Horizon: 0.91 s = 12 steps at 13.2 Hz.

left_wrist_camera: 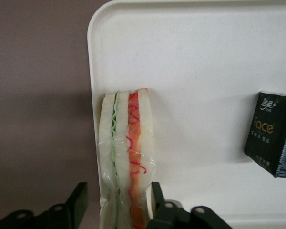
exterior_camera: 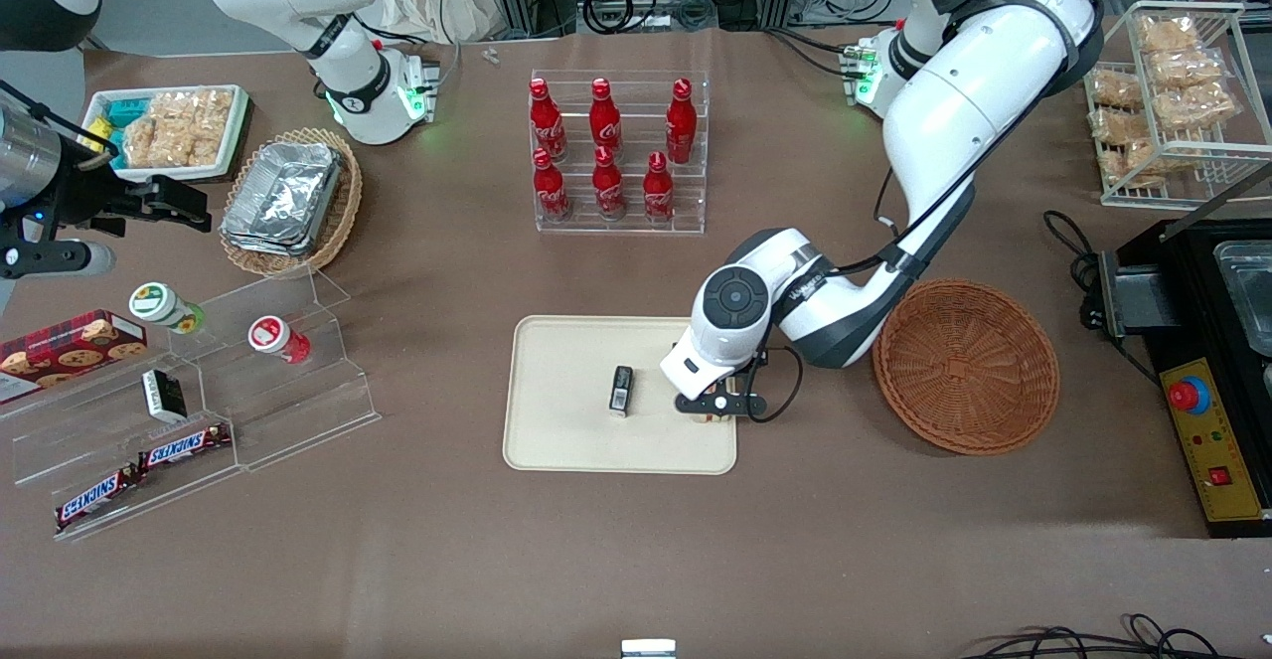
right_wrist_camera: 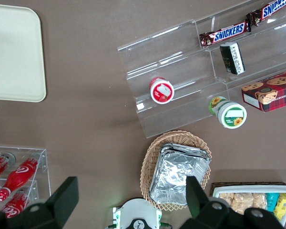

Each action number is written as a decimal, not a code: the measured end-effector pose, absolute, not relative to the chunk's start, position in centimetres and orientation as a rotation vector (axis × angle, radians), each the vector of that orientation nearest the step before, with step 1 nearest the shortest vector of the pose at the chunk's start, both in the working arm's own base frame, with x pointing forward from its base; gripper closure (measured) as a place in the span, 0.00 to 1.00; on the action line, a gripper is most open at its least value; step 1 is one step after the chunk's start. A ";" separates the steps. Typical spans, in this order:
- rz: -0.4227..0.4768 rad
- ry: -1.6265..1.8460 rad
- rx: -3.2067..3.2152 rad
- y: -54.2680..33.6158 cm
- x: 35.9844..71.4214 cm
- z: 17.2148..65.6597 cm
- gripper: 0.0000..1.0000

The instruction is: Place sandwich from basket to tray

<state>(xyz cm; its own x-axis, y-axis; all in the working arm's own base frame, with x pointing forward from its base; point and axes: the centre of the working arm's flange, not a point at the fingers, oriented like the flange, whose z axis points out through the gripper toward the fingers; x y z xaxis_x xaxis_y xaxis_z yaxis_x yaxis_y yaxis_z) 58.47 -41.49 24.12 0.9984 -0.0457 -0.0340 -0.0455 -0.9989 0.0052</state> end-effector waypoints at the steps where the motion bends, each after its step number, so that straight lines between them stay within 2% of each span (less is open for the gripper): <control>1: -0.073 -0.053 3.144 -41.3 58.6 24.3 0.19; 2: -0.113 -0.029 3.161 -41.0 58.6 24.8 0.07; 3: -0.157 0.001 3.182 -40.5 59.0 25.8 0.01; 6: -0.271 0.067 3.290 -38.0 60.1 32.5 0.01; 12: -0.258 0.002 3.372 -29.5 59.7 48.2 0.00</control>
